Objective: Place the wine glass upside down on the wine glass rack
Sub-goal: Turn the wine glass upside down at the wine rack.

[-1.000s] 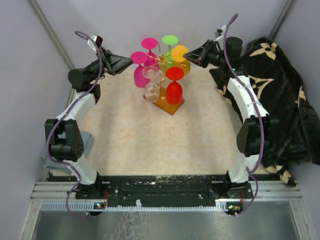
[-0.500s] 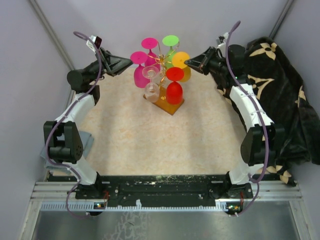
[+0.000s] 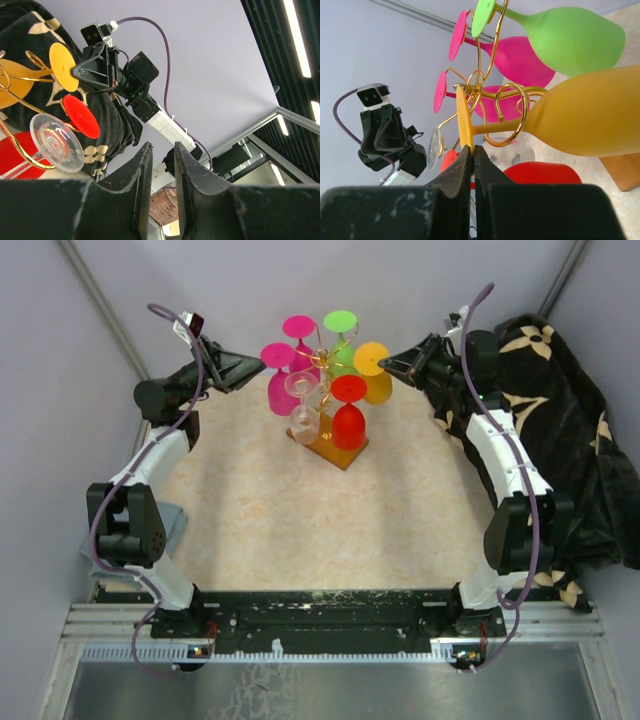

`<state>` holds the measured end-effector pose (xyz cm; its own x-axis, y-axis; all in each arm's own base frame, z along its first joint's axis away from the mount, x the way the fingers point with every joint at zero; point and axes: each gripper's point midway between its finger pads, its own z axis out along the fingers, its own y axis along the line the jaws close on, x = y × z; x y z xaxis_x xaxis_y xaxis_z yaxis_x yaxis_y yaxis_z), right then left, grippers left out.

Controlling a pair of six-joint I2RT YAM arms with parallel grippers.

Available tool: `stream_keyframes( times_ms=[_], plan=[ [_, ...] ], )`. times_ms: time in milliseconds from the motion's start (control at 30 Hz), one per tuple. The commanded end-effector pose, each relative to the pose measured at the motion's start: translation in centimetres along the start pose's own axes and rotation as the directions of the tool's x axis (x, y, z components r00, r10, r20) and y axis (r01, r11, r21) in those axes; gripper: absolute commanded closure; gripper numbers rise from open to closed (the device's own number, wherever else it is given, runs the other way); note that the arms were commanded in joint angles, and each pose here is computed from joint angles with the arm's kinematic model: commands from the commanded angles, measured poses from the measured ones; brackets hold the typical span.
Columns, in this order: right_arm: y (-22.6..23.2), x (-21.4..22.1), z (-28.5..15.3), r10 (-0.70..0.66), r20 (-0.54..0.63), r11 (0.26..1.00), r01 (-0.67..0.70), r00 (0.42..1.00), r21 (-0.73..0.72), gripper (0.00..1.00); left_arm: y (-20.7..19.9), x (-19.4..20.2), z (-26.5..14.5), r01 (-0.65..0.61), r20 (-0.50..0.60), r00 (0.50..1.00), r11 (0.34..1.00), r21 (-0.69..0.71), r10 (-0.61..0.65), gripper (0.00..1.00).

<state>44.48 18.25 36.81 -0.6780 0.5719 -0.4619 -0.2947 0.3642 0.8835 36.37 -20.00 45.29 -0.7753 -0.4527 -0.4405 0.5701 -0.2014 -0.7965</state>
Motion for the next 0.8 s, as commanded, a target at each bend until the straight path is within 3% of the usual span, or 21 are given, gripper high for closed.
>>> stream_keyframes(
  times_ms=[0, 533, 767],
  plan=[
    [1.9, -2.4, -0.8, -0.073, 0.084, 0.996, 0.077, 0.994, -0.036, 1.0, -1.4, 0.2, -0.1, -0.059, -0.006, 0.998, 0.998, 0.021, 0.059, 0.7],
    [-0.9, -3.5, 1.9, -0.032, 0.053, 0.998, 0.034, 0.998, -0.048, 1.0, -1.1, 0.0, 0.1, -0.059, -0.015, 0.998, 0.998, 0.019, 0.059, 0.7],
    [-1.1, -3.2, 1.9, -0.018, 0.053, 0.997, 0.022, 0.998, -0.068, 0.84, -1.0, 0.0, 0.2, -0.07, -0.024, 0.997, 0.998, 0.011, 0.07, 0.69]
  ],
)
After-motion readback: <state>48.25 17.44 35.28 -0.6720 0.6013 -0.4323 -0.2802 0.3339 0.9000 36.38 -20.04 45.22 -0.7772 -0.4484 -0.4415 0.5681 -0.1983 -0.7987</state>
